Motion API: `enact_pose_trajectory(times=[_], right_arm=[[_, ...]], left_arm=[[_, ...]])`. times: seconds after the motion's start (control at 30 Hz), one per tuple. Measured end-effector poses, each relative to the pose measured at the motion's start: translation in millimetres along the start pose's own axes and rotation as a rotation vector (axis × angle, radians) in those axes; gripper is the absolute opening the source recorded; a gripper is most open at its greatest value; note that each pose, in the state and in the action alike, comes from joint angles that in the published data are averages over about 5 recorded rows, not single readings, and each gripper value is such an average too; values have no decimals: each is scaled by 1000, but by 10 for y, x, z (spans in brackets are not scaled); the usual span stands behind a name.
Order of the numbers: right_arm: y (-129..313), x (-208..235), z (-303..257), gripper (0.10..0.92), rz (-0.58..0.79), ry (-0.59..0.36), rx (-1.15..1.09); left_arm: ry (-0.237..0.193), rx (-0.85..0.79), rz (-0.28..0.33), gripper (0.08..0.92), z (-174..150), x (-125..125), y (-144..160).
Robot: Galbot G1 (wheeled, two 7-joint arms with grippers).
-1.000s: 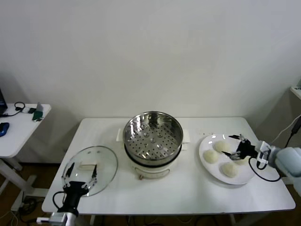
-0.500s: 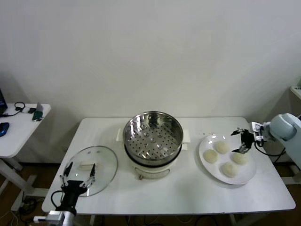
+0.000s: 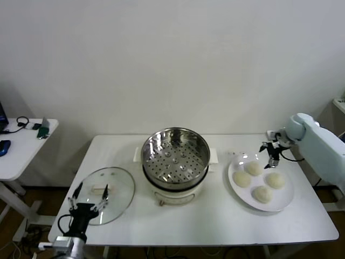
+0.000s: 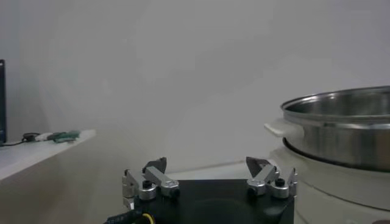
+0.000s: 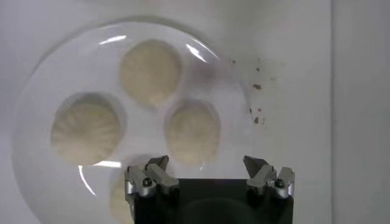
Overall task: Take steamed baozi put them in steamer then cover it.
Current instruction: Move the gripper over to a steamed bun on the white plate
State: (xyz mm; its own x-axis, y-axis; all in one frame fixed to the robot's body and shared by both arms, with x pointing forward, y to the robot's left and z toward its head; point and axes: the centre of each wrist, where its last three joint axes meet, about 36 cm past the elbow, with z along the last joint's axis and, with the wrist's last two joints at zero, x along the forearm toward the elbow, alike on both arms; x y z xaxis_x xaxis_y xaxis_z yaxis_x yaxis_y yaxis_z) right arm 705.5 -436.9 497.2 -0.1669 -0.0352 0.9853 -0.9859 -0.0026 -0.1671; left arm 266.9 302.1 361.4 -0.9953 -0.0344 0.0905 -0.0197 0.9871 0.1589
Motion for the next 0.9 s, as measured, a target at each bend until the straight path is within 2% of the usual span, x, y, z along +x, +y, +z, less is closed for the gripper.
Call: enact_pose_trajectory(times=[0.4, 0.9], right_arm=[[-58, -318, -208, 823, -62, 45, 37], [-92, -448, -278, 822, -70, 71, 54]], left_arm=[[0, -5, -6, 823, 6, -30, 44], [5, -7, -5, 823, 35, -36, 55]])
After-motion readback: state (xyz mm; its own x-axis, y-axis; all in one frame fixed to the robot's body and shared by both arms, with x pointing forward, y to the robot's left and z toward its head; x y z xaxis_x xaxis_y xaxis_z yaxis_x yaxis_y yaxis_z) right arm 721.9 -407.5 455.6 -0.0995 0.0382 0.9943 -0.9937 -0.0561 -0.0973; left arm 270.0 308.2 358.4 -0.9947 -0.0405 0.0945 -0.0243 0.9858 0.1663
